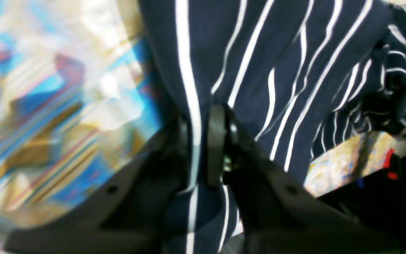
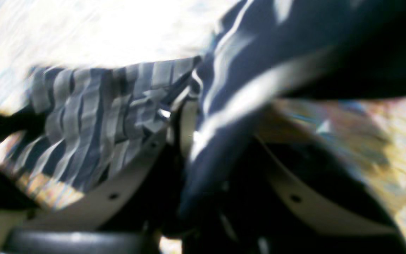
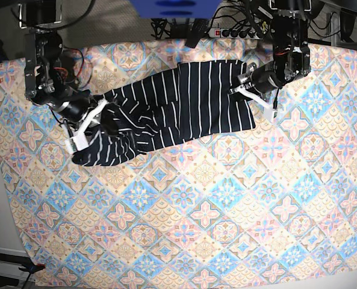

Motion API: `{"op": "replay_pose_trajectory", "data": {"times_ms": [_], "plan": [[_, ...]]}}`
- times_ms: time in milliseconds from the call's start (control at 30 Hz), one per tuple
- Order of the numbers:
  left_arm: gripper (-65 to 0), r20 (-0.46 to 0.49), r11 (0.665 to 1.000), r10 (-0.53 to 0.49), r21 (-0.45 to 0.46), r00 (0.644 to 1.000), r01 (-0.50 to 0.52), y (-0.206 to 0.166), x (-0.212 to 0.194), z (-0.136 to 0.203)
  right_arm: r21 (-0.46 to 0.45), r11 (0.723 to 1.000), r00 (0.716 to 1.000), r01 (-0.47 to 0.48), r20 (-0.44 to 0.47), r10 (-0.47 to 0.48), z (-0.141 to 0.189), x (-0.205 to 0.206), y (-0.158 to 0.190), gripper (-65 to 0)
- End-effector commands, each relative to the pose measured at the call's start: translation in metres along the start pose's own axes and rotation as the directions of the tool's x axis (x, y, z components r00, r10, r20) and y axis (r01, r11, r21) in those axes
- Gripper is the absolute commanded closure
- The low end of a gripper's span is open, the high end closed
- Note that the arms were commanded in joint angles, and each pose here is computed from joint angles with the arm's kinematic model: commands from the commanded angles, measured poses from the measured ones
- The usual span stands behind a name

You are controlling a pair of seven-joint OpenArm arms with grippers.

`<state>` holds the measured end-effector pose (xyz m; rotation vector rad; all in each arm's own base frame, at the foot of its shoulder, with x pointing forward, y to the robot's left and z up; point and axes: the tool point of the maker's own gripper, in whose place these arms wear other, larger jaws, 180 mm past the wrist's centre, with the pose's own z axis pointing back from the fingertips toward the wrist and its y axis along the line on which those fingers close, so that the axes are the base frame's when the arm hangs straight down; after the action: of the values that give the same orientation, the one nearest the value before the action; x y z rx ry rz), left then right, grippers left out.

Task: Fold the T-shirt properly
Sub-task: 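Lift the strip with both grippers and fold it in half toward the middle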

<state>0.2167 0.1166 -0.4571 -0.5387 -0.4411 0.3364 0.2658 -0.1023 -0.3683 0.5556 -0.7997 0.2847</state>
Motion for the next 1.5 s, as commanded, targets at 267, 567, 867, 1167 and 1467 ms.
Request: {"op": "replay_pose_trajectory", "data": {"times_ms": [267, 567, 867, 1167, 1467], "plan": [[0.0, 0.012, 1.0, 0.012, -0.022, 1.0, -0.012, -0.004, 0.007, -0.005, 0.227, 0.973, 0.999, -0.039, 0.019, 0.035, -0.027, 0.002, 0.085, -2.9], [0.0, 0.013, 0.999, 0.026, -0.038, 1.0, -0.026, -0.011, 0.004, -0.008, 0.315, 0.942, 0.993, -0.116, 0.016, 0.117, -0.044, 0.003, 0.128, -2.9], [0.0, 0.013, 0.999, 0.026, -0.038, 1.0, -0.026, -0.011, 0.004, -0.008, 0.387, 0.881, 0.955, -0.273, -0.004, 0.298, -0.061, 0.009, 0.156, -2.9], [0.0, 0.02, 0.998, 0.034, -0.056, 0.999, -0.033, -0.019, 0.006, -0.011, 0.427, 0.848, 0.914, -0.315, -0.103, 0.391, -0.084, -0.017, 0.158, -3.1], [0.0, 0.021, 0.998, 0.036, -0.059, 0.999, -0.035, -0.021, 0.006, -0.012, 0.379, 0.841, 0.878, -0.386, -0.128, 0.461, -0.096, -0.015, 0.14, -19.7]]}}
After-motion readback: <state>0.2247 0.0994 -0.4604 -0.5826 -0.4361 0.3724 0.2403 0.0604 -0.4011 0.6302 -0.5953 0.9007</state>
